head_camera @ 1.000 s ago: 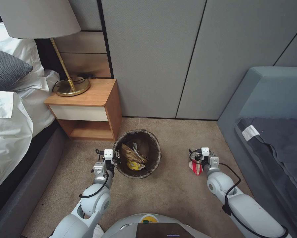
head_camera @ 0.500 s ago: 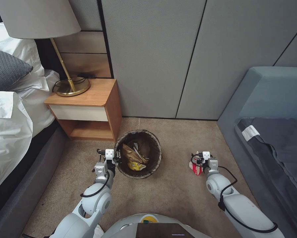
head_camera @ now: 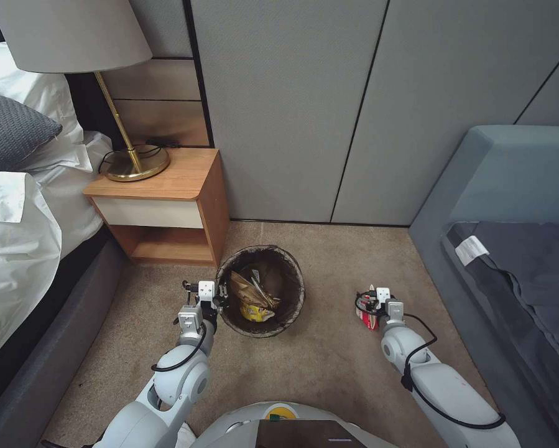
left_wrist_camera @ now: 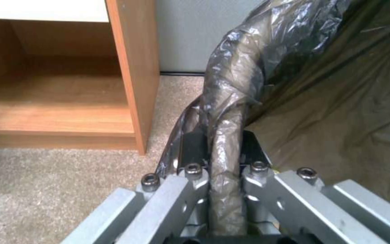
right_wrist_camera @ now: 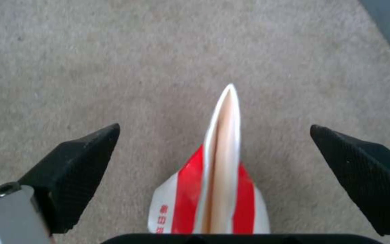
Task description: Pick up the trash bin, then pick up the garbage from the floor and place it into the trash bin.
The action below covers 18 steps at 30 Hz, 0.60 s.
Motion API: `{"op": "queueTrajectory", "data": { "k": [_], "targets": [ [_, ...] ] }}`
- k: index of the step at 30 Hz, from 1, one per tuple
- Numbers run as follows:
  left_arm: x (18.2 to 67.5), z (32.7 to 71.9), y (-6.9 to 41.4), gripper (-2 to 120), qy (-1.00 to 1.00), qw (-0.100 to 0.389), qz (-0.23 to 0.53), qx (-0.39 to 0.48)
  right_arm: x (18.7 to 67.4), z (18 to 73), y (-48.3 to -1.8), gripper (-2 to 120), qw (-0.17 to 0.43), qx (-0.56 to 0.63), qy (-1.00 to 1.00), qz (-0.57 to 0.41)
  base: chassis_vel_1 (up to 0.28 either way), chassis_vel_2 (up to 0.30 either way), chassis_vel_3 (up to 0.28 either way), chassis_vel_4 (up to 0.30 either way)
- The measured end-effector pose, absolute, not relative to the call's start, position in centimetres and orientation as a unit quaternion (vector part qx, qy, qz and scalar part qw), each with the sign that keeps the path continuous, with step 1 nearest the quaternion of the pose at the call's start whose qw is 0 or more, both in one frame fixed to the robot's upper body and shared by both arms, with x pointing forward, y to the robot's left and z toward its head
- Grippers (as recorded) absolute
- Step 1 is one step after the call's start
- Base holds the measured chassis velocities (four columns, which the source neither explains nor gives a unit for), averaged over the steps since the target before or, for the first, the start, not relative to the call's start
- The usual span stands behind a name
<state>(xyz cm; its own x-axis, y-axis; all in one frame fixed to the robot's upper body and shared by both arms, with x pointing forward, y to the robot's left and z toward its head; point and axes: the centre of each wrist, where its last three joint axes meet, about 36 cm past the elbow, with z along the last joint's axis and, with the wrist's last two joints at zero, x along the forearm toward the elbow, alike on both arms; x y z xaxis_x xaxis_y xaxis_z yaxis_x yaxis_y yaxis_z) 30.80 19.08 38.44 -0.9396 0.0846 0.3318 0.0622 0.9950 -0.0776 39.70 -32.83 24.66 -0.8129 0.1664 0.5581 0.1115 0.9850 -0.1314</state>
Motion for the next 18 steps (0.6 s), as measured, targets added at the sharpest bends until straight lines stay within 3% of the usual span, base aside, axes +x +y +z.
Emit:
{"op": "queueTrajectory", "data": {
  "k": [18],
  "targets": [
    [30.88,38.50,18.89,2,-0.984,0.169,0.034,-0.041,39.78,23.86,-32.45,100,0.339,-0.082,-0.936,0.044,0.000,0.000,0.000,0.000]
  ]
}}
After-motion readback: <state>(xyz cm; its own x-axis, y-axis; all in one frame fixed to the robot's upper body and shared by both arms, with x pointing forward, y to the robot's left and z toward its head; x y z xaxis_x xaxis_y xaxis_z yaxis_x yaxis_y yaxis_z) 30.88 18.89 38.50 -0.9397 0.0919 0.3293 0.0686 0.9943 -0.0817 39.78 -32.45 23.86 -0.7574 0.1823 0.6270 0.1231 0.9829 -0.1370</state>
